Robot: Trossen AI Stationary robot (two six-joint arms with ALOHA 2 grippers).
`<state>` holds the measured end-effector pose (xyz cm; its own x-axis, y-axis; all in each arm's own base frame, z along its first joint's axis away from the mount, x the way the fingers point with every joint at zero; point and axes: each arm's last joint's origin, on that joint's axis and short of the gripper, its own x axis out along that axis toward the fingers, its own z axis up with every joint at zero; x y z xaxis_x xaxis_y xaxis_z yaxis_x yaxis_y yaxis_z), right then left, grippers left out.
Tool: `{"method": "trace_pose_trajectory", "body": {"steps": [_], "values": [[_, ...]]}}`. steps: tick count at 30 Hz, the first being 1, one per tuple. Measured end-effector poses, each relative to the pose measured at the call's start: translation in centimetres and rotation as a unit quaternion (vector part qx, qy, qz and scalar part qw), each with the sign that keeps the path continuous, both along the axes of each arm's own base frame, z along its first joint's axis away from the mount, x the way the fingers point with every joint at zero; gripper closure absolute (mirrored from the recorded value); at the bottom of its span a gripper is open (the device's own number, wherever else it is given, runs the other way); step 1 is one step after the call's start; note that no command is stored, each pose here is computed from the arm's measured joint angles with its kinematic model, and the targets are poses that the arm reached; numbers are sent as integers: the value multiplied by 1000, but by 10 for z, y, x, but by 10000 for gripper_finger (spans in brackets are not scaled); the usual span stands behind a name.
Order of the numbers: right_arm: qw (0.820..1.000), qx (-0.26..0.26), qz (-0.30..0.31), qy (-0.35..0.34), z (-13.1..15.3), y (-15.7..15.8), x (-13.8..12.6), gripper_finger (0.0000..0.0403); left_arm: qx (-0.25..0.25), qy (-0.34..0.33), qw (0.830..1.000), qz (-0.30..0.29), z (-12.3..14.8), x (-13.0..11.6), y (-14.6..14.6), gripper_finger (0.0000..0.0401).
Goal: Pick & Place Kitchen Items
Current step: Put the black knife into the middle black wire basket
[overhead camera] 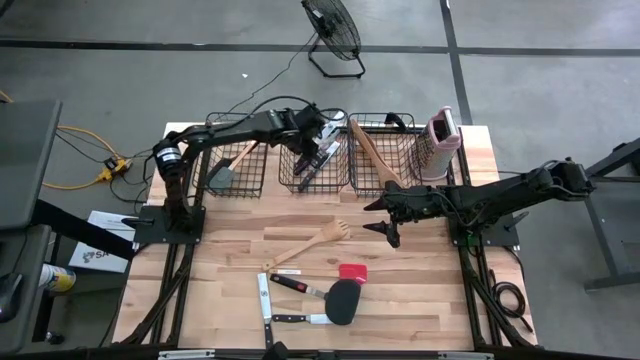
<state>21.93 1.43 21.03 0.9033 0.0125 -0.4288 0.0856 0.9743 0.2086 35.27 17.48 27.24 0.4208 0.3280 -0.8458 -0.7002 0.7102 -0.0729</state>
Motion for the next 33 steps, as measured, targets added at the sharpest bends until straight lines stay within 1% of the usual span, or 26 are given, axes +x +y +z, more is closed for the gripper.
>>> {"method": "trace_pose_trajectory", "body": {"steps": [8, 13, 19, 27, 33], "values": [[1000, -8, 4, 2, 0, 0, 0, 149, -29, 25, 999, 23, -24, 7, 3, 332], [1000, -9, 4, 2, 0, 0, 0, 149, -51, 37, 998, 26, -39, 13, 5, 332], [1000, -9, 4, 2, 0, 0, 0, 149, -60, 61, 996, 32, -57, 17, 7, 332], [1000, -9, 4, 2, 0, 0, 0, 149, -53, 63, 996, 35, -60, 19, 9, 332], [1000, -18, -15, 2, 0, -1, 0, 149, -48, 61, 996, 35, -60, 19, 9, 332]]}}
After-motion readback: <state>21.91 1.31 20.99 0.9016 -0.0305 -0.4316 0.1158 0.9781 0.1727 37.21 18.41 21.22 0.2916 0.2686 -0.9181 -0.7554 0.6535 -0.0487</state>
